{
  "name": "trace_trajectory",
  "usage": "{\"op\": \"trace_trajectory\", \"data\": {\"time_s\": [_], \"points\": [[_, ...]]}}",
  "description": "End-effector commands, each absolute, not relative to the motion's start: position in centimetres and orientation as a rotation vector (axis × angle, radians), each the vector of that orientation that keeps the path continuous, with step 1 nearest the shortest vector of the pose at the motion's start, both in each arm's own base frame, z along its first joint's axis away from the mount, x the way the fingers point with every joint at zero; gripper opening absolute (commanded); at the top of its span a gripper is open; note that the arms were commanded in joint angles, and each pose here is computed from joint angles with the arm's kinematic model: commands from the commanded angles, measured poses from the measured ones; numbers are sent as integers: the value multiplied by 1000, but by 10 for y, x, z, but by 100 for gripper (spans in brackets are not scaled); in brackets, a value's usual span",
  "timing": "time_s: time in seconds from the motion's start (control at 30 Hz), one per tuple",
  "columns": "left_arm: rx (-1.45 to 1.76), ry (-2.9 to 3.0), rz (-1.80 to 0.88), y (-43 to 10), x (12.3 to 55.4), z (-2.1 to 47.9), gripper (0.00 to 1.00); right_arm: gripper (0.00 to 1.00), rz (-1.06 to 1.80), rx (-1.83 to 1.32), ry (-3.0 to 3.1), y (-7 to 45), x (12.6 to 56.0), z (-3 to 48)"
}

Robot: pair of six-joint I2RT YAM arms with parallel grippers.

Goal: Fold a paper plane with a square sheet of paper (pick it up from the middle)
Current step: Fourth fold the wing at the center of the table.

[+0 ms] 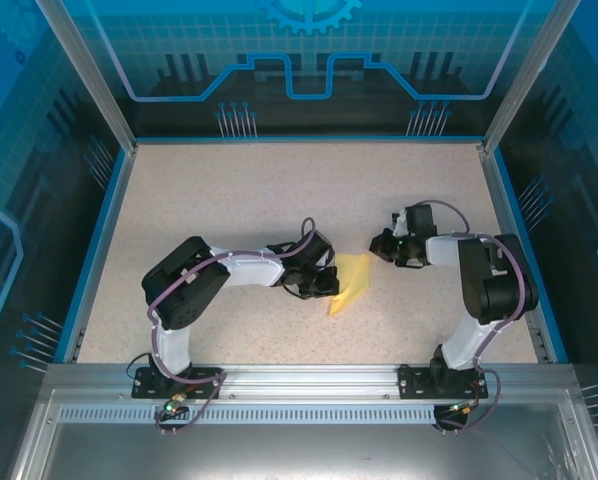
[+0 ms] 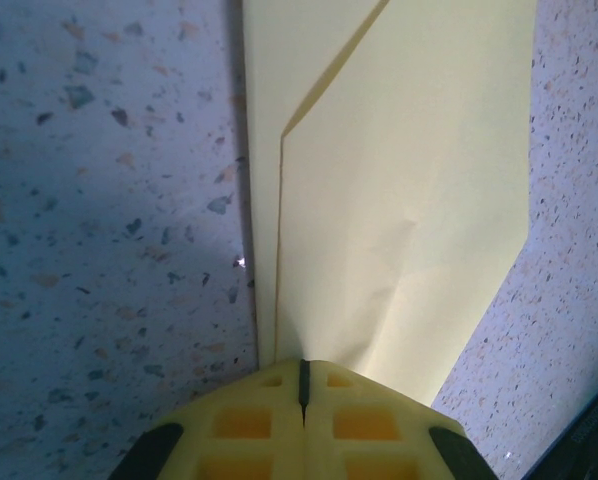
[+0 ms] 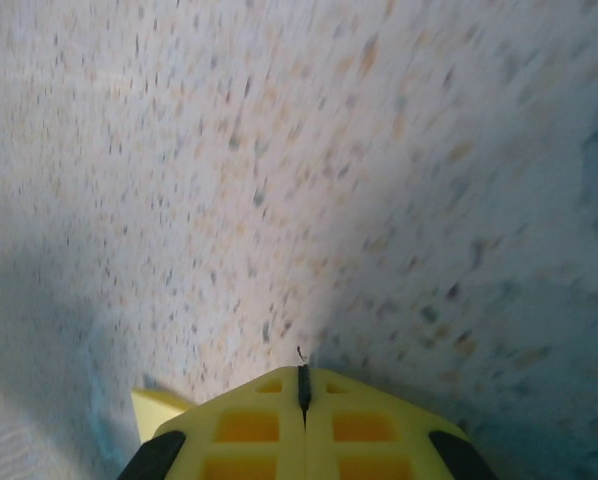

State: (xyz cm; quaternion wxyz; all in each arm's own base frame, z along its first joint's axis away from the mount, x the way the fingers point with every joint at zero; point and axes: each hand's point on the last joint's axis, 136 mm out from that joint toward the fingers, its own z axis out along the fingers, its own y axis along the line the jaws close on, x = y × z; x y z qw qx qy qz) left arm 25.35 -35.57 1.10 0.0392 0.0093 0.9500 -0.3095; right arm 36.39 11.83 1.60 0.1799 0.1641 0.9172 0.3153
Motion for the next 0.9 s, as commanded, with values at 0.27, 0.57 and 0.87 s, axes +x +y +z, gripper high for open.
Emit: {"op": "trace_trajectory", "data": {"time_s": [0.27,0.57,0.87], "points": [[35,3198,-572,-304,200,-52,0,4,1006,323,2594,146,333,54],[34,3172,-589,-309,208,-46,0,3,1102,160,2739,201,270,38],[74,3126,-634,-322,219,-30,0,2,994,190,2865,196,255,1]]}}
